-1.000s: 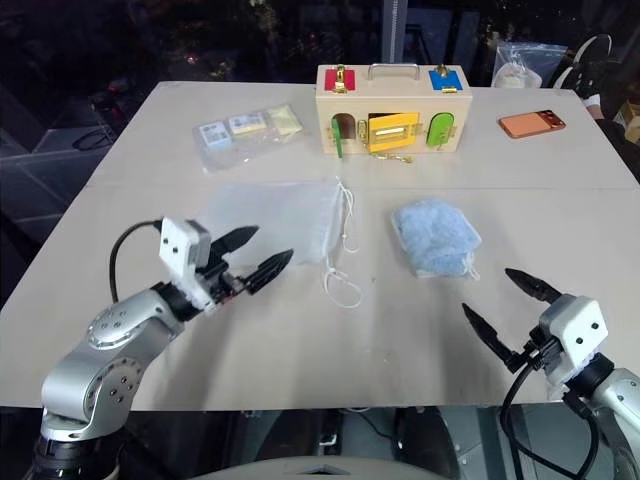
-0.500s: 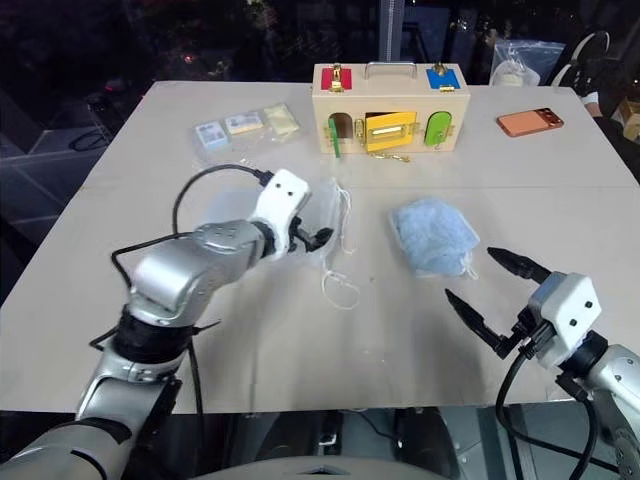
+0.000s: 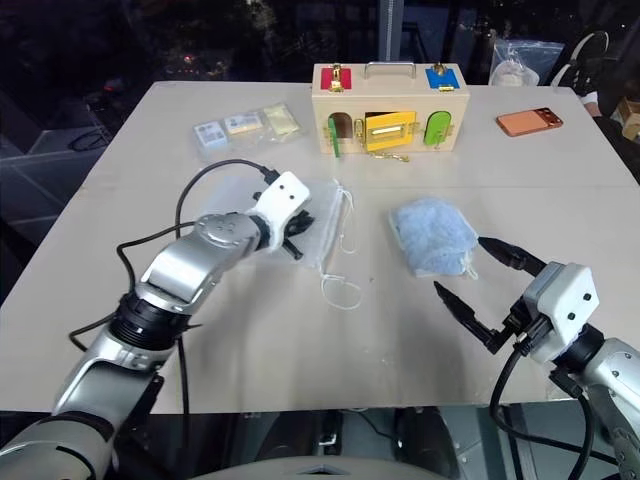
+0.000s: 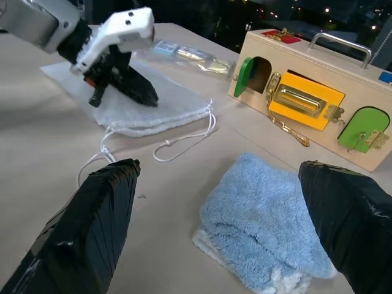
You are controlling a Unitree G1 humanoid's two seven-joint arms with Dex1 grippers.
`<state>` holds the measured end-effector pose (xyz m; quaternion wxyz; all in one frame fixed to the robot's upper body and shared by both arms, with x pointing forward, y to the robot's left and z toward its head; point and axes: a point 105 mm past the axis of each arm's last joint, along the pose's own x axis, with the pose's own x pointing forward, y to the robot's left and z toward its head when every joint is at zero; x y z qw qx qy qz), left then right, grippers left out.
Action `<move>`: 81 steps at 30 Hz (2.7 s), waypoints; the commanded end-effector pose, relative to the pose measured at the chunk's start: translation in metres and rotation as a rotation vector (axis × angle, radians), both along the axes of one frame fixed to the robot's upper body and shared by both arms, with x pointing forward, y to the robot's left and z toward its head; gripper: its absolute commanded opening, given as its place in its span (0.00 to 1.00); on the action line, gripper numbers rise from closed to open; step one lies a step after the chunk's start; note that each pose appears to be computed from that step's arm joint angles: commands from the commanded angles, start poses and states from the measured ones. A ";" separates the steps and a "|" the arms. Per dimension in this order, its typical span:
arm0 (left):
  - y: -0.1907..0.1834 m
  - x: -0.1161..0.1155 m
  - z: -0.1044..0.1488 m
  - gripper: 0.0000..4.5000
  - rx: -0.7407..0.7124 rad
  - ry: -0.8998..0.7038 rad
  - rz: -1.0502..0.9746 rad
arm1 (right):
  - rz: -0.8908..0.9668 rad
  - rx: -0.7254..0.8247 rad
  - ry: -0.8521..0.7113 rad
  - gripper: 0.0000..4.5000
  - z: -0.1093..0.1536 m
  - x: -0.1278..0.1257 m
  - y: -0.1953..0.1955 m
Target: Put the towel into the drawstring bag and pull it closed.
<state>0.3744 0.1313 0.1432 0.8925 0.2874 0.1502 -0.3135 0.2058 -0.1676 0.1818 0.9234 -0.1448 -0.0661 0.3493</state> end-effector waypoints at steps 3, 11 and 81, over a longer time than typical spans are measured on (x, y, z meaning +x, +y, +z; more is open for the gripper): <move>0.031 0.000 0.033 0.01 -0.085 -0.049 -0.284 | 0.021 -0.006 -0.042 1.00 0.005 -0.001 0.007; 0.016 0.005 0.059 0.12 -0.393 0.171 -0.302 | 0.022 -0.012 -0.048 1.00 0.001 0.001 0.010; 0.047 0.008 0.006 0.57 0.130 -0.101 -0.353 | 0.058 0.008 -0.036 1.00 -0.014 0.002 0.029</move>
